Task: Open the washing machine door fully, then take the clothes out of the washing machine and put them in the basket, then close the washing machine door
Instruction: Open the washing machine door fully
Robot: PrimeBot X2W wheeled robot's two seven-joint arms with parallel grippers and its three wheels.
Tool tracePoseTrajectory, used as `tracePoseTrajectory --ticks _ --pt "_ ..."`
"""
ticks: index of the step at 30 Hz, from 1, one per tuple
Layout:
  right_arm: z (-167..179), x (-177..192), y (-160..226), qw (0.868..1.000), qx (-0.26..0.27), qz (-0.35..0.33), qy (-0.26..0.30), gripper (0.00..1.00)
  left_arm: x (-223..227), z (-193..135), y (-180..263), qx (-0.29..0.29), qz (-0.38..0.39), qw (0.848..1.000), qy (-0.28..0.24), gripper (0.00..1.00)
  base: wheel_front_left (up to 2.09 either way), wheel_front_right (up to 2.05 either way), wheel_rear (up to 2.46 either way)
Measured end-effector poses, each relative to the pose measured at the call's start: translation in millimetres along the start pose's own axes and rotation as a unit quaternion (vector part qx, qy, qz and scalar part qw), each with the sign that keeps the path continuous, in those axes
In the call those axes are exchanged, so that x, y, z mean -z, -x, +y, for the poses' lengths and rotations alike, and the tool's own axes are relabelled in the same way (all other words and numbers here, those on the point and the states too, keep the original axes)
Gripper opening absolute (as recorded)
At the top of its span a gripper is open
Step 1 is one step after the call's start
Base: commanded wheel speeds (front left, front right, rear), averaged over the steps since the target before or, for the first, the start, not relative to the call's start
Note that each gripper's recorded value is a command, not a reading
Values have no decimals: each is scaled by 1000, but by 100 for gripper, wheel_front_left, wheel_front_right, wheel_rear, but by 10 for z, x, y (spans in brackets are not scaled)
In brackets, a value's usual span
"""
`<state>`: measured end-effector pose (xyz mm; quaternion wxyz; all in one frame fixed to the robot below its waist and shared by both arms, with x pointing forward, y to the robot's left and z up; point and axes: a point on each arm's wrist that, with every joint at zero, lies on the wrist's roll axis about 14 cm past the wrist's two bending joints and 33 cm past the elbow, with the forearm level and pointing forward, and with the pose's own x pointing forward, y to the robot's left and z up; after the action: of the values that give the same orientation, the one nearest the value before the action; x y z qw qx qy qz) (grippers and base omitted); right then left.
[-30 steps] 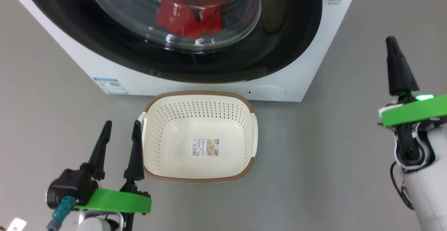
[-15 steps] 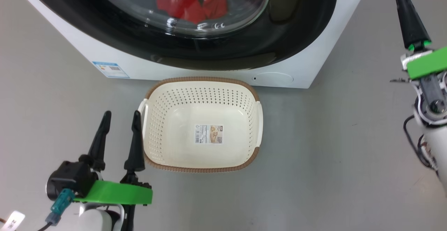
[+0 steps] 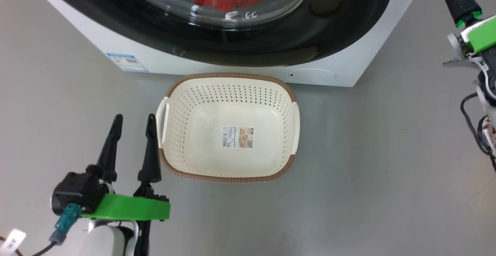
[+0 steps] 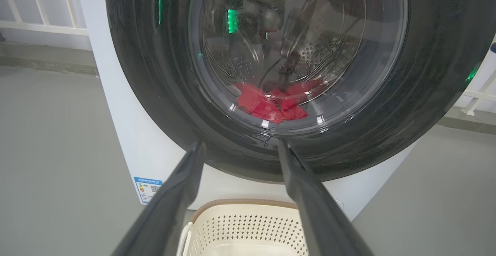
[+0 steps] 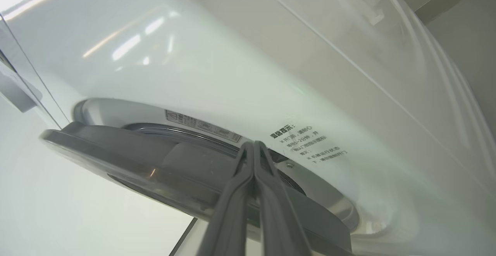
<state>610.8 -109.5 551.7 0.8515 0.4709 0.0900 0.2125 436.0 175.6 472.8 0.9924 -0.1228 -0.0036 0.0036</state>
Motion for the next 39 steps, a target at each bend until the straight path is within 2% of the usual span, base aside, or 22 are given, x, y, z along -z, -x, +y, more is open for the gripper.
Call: tracePoseTrajectory --ticks 16,39 --pt "50 228 -253 995 -19 96 -22 0 75 54 -51 -11 8 1000 3 100 0 0 0" --pt "50 412 -396 988 -26 154 -21 0 87 128 -69 -27 9 1000 8 100 0 0 0"
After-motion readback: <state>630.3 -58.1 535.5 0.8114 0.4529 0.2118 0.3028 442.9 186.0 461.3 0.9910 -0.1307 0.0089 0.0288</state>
